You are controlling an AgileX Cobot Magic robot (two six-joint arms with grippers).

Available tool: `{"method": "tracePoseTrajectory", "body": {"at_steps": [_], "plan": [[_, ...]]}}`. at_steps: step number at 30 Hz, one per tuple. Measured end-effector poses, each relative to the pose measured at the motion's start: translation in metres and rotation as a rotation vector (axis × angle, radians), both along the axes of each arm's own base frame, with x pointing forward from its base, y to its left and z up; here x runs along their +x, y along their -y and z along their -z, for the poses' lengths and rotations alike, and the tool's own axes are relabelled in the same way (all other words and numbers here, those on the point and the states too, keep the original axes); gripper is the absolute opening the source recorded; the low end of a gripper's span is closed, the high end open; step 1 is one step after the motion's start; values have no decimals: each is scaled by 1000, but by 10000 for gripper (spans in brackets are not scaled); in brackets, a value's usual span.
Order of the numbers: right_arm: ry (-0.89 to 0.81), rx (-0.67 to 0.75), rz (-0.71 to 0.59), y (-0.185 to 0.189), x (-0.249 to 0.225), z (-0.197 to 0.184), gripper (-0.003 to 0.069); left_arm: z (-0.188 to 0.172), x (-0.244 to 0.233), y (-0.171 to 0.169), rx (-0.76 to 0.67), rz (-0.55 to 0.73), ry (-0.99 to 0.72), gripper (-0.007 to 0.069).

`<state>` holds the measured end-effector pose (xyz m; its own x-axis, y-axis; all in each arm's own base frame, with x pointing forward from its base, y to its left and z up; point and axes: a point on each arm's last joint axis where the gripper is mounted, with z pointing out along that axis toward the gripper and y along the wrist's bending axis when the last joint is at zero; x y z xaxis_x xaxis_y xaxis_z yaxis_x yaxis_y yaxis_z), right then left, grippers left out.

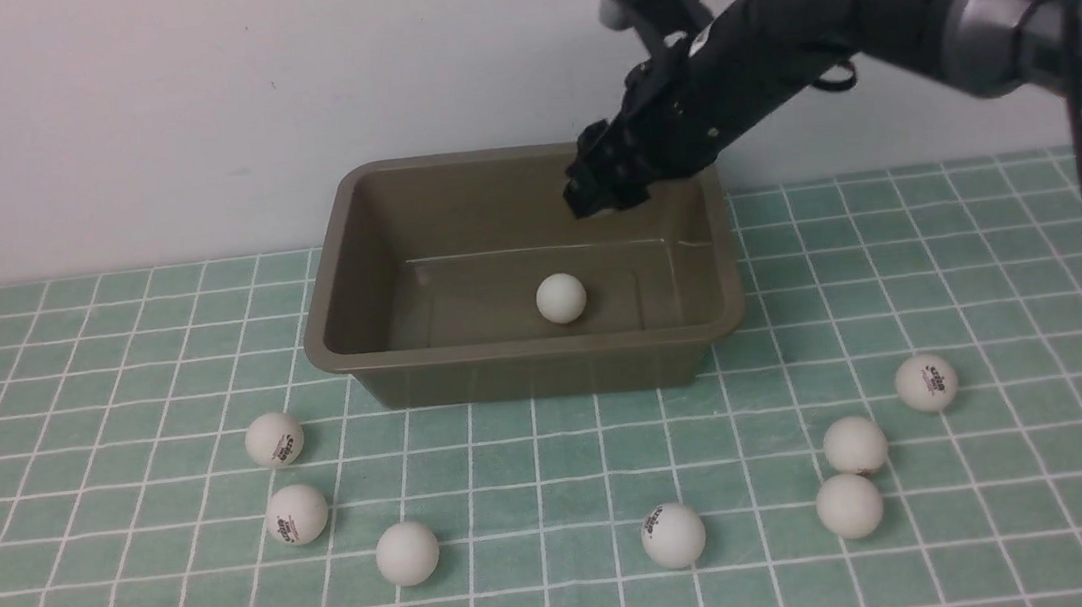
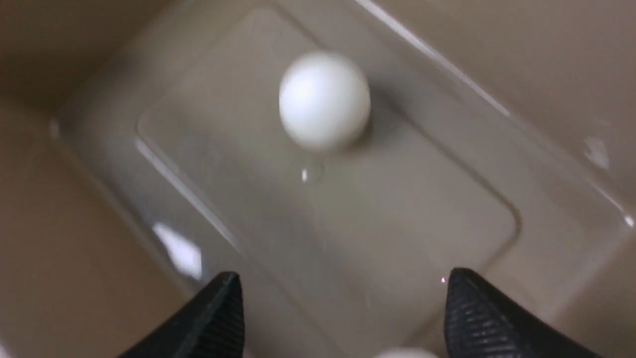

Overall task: Put the table tennis balls in the box on the green coffee tablecloth.
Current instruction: 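Release the ping pong ball into the bin and lift the gripper away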

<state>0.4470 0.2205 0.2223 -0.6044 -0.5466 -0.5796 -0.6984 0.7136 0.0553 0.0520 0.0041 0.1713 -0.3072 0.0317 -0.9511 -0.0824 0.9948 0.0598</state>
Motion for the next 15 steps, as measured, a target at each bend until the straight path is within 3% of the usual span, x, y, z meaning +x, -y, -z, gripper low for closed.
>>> {"method": "tracePoseTrajectory", "body": {"at_steps": [7,15], "plan": [[4,-103,128,56,-10,-64,491,0,0,0,0,0,0,-4],[-96,-126,345,139,-11,-86,493,0,0,0,0,0,0,-4]]}}
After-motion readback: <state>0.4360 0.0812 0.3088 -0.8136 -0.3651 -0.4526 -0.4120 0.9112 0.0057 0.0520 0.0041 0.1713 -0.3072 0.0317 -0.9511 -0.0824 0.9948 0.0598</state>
